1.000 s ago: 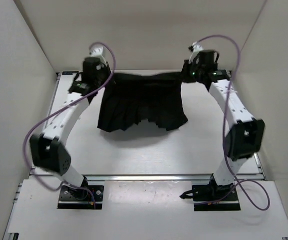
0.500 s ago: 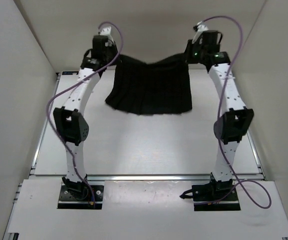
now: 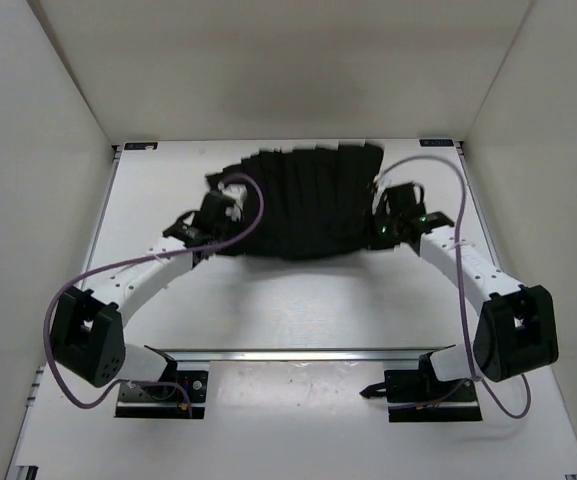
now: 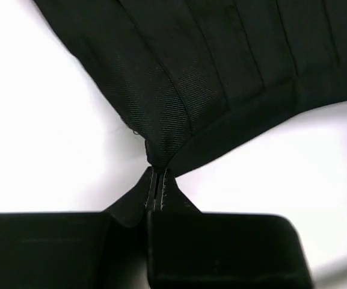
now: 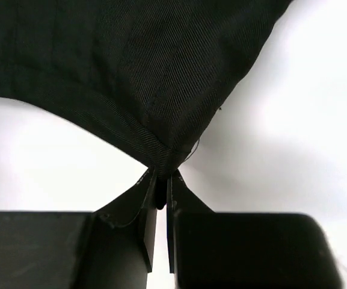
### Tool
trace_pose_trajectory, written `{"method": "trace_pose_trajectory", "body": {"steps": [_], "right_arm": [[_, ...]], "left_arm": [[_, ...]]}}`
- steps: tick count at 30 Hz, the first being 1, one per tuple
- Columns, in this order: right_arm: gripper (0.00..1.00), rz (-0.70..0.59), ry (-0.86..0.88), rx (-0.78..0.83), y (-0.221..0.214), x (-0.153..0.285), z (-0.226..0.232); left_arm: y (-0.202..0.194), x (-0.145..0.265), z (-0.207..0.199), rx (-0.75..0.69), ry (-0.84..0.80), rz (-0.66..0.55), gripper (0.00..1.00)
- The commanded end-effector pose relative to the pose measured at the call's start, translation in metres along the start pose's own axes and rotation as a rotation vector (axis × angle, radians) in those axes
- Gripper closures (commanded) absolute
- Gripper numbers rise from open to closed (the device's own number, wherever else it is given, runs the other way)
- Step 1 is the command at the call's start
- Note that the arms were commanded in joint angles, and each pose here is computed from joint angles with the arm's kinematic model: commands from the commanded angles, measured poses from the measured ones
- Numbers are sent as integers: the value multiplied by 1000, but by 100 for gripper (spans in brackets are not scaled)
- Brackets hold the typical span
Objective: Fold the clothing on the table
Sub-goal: Flatten the skirt out, then fold the skirt
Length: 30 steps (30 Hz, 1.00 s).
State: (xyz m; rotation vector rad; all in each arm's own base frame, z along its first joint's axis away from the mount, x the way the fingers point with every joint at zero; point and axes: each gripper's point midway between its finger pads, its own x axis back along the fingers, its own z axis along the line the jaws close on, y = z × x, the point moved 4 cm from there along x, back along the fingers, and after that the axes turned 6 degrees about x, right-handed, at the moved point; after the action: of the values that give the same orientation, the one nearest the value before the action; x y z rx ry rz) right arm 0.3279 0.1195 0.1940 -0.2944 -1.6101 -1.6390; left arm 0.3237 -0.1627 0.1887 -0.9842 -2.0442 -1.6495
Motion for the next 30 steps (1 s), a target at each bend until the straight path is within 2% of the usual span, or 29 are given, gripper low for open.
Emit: {"method": "trace_pose_trajectory", "body": {"steps": [1, 4, 7, 11, 13, 16, 21, 25, 30], "right_arm": [[100, 98, 40, -48, -50, 21, 24], [100, 110, 88, -62, -46, 35, 35], [100, 74, 75, -31, -10, 31, 26], [100, 69, 95, -27, 22, -17, 2], [100, 124, 130, -40, 27, -53, -4], [100, 77, 178, 6, 71, -78, 0], [100, -13, 244, 48, 142, -129, 8], [100, -87, 282, -33, 161, -123, -16], [100, -102, 124, -24, 164, -82, -58]], "left_arm": [[-46, 37, -7, 8, 4, 65, 100], [-47, 58, -12, 99, -49, 58, 100], [-14, 55, 3, 195, -37, -18, 100], [13, 7, 40, 285, 64, 25, 100], [7, -25, 55, 316, 115, 77, 100], [3, -47, 71, 382, 156, 105, 100], [-4, -59, 85, 437, 159, 112, 100], [12, -63, 90, 387, 180, 122, 100], [58, -64, 69, 279, 144, 75, 100]]}}
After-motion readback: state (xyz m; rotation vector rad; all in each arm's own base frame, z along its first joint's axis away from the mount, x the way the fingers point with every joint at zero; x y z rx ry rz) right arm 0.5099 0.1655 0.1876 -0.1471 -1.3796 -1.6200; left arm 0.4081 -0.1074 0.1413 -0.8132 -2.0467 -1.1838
